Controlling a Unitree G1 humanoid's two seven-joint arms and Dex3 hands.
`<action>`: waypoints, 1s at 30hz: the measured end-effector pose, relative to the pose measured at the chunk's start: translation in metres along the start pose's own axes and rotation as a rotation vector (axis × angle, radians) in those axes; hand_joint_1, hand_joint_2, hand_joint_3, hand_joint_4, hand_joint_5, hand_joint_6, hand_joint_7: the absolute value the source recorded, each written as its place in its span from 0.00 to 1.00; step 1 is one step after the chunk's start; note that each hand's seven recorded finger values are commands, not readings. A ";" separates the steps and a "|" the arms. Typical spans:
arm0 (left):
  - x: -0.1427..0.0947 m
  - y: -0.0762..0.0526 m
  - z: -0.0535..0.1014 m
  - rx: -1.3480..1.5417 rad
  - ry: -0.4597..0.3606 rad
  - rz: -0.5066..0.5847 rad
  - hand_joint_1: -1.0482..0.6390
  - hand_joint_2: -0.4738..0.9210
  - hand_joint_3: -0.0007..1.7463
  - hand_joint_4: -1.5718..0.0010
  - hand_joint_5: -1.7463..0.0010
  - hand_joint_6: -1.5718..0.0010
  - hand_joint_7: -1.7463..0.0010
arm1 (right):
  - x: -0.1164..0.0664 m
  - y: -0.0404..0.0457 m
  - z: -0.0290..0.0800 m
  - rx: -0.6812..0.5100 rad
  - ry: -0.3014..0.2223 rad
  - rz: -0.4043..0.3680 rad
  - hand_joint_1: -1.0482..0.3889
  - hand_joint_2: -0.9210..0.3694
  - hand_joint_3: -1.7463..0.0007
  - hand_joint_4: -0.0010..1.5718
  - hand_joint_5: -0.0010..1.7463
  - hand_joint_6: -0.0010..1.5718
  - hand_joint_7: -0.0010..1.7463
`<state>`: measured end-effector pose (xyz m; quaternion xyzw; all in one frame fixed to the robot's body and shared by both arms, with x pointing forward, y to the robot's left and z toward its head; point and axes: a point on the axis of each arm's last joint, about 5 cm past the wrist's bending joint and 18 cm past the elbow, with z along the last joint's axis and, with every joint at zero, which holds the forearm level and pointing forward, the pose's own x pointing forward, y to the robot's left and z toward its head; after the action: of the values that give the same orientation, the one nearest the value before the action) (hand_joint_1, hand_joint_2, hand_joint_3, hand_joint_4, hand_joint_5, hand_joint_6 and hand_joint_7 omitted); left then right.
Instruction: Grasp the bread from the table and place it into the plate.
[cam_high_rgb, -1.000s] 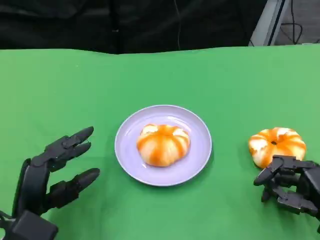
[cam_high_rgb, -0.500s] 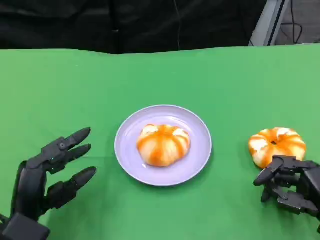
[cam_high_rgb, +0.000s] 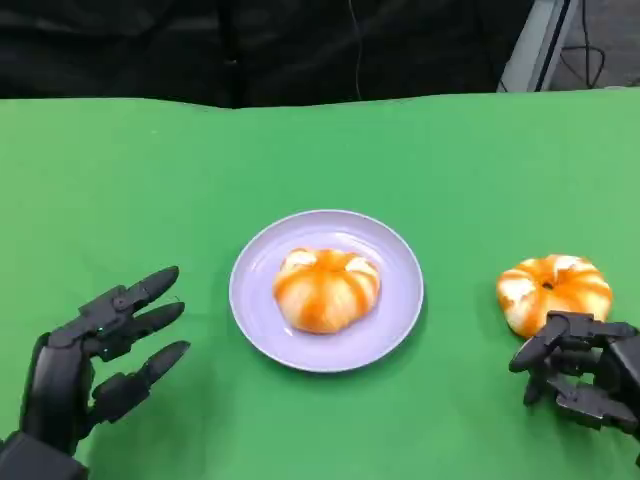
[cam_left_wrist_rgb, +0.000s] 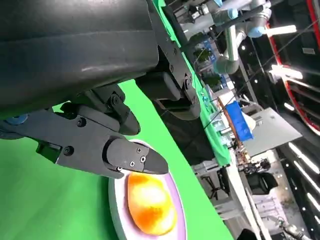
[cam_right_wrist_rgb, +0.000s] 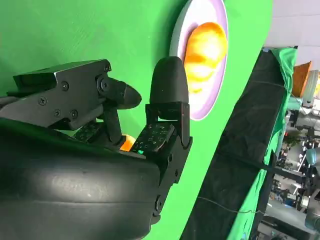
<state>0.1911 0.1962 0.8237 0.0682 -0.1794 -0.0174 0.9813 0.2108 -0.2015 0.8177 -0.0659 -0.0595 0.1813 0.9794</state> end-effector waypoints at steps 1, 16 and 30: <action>0.000 0.000 0.000 -0.005 0.001 -0.002 0.52 1.00 0.07 0.42 1.00 0.51 0.99 | 0.000 -0.0002 0.000 -0.001 0.000 0.000 0.78 0.07 0.64 0.57 0.79 0.60 0.57; 0.001 -0.001 -0.003 -0.038 0.017 0.010 0.60 1.00 0.17 0.36 0.99 0.44 0.98 | 0.000 -0.0002 0.000 0.000 0.006 -0.007 0.78 0.07 0.64 0.57 0.78 0.59 0.56; 0.002 -0.004 -0.003 -0.034 0.026 -0.010 0.61 1.00 0.23 0.31 0.98 0.36 0.97 | 0.001 -0.0008 0.001 -0.001 0.002 -0.003 0.78 0.07 0.64 0.57 0.78 0.59 0.55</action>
<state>0.1944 0.1923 0.8206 0.0527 -0.1660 -0.0247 0.9844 0.2121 -0.2018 0.8184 -0.0666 -0.0586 0.1797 0.9797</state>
